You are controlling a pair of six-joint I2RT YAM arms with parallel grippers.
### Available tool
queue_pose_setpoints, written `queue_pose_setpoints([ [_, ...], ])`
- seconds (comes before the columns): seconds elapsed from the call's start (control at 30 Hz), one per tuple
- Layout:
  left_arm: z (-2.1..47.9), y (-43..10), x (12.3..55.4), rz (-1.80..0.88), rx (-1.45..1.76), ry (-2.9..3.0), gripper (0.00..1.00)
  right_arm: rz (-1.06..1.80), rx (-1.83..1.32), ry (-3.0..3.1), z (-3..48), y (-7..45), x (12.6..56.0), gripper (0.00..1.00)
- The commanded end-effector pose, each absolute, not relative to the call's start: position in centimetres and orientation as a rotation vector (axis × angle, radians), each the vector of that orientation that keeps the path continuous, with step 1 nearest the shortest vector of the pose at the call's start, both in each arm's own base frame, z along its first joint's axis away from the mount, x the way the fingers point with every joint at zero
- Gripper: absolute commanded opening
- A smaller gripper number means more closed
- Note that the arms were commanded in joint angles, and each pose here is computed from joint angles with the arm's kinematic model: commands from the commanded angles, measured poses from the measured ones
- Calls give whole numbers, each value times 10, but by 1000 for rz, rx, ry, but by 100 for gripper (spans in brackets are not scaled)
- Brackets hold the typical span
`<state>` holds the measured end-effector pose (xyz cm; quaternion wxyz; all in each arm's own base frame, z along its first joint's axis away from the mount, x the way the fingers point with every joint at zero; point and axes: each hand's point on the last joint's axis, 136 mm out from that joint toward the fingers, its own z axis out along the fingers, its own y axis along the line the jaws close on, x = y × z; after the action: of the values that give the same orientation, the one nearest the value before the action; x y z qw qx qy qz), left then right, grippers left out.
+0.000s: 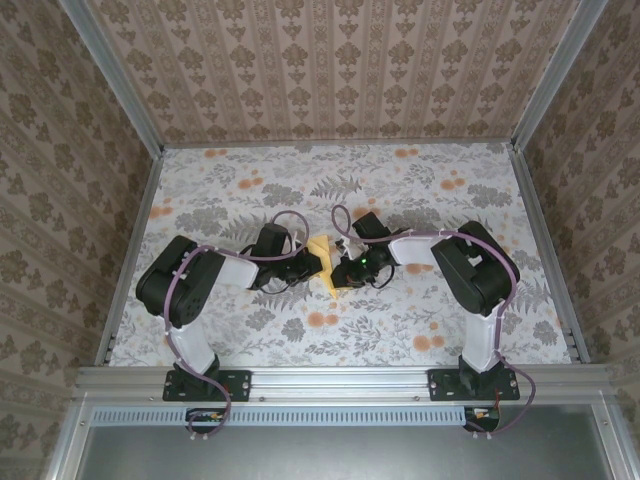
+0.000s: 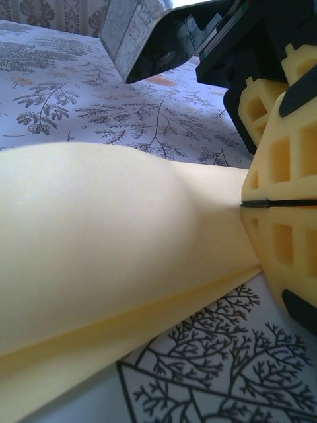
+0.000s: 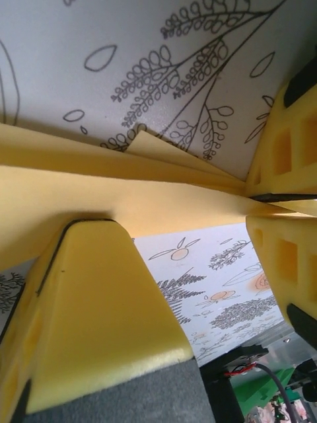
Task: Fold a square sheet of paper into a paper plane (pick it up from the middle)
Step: Fold the wing for the fifth time at the center of the table.
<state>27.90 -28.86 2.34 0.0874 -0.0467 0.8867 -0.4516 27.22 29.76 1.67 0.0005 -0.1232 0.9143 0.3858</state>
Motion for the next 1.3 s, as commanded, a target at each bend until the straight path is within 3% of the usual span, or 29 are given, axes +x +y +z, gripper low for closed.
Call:
queue_pose_setpoints([
  [0.0,-9,-272,268,-1193,-196,2762,10,1177,-362,2893,26,291,269,18],
  [0.63,-3,-276,272,-1209,-204,2751,10,1206,-389,2938,18,293,258,19],
  [1.0,17,-286,282,-1262,-163,2710,11,940,-608,2978,13,271,267,10],
  [1.27,15,-286,284,-1236,-145,2733,11,910,-640,2974,20,266,277,15],
])
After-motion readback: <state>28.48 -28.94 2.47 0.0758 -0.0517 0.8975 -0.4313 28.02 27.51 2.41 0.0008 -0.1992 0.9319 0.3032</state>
